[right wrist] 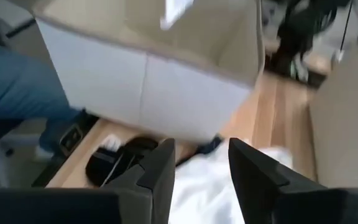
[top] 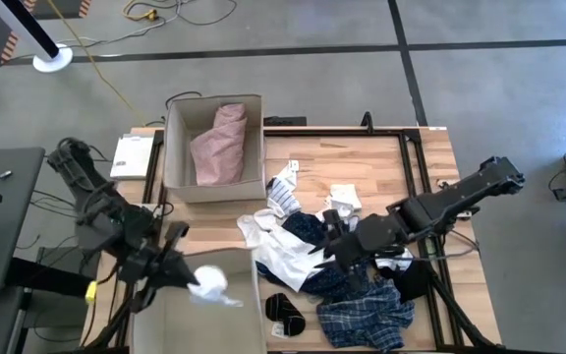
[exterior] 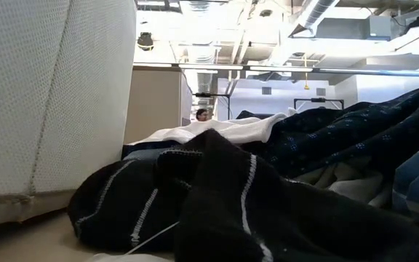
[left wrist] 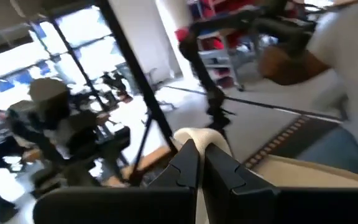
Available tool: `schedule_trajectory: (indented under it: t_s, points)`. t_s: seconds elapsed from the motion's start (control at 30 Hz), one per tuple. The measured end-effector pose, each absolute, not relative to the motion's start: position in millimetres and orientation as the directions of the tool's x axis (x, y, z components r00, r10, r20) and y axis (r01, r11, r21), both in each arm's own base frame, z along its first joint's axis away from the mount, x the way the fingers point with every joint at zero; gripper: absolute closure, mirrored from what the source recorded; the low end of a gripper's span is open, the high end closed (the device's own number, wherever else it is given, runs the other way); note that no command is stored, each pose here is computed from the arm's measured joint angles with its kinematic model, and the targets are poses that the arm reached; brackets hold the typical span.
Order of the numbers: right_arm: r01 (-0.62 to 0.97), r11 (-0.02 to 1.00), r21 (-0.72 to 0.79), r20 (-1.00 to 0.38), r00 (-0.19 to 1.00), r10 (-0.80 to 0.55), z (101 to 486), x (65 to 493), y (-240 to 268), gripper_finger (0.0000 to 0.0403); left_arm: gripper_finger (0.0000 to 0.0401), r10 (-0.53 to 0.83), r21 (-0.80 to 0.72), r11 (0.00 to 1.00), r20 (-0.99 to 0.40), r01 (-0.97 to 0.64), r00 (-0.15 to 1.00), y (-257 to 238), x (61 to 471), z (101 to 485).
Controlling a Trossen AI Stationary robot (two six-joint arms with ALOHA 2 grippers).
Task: Sort clothes
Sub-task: Put the white sock into the bottom light brown laundry organizer
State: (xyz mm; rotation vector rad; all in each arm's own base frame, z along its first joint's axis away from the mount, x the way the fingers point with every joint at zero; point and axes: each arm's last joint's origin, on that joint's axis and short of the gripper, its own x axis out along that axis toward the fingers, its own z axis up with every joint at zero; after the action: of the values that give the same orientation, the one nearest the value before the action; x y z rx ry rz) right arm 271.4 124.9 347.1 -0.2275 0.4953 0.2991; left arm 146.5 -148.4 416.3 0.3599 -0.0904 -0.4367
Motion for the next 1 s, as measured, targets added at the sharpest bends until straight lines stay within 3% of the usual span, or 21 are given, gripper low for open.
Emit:
schedule_trajectory:
  t_s: [0.33, 0.73, 0.83, 1.0]
  points:
    - [-0.307, 0.951, -0.046, -0.596, 0.772, 0.221, 321, 259, 139, 0.0238, 0.0399, -0.303, 0.248, 0.893, -0.283, 0.375, 0.910, -164, 158, 376]
    - [-0.245, 0.970, -0.015, -0.609, 0.771, 0.186, 292, 258, 138, 0.0239, 0.0395, -0.130, 0.216, 0.929, -0.568, 0.300, 0.813, -171, 183, 326]
    - [-0.241, 0.970, -0.006, -0.598, 0.779, 0.190, 286, 259, 138, 0.0239, 0.0373, -0.134, 0.205, 0.929, -0.588, 0.308, 0.797, -174, 185, 322]
    - [-0.241, 0.970, 0.006, -0.559, 0.804, 0.203, 275, 260, 138, 0.0239, 0.0297, -0.163, 0.163, 0.933, -0.601, 0.320, 0.782, -175, 185, 321]
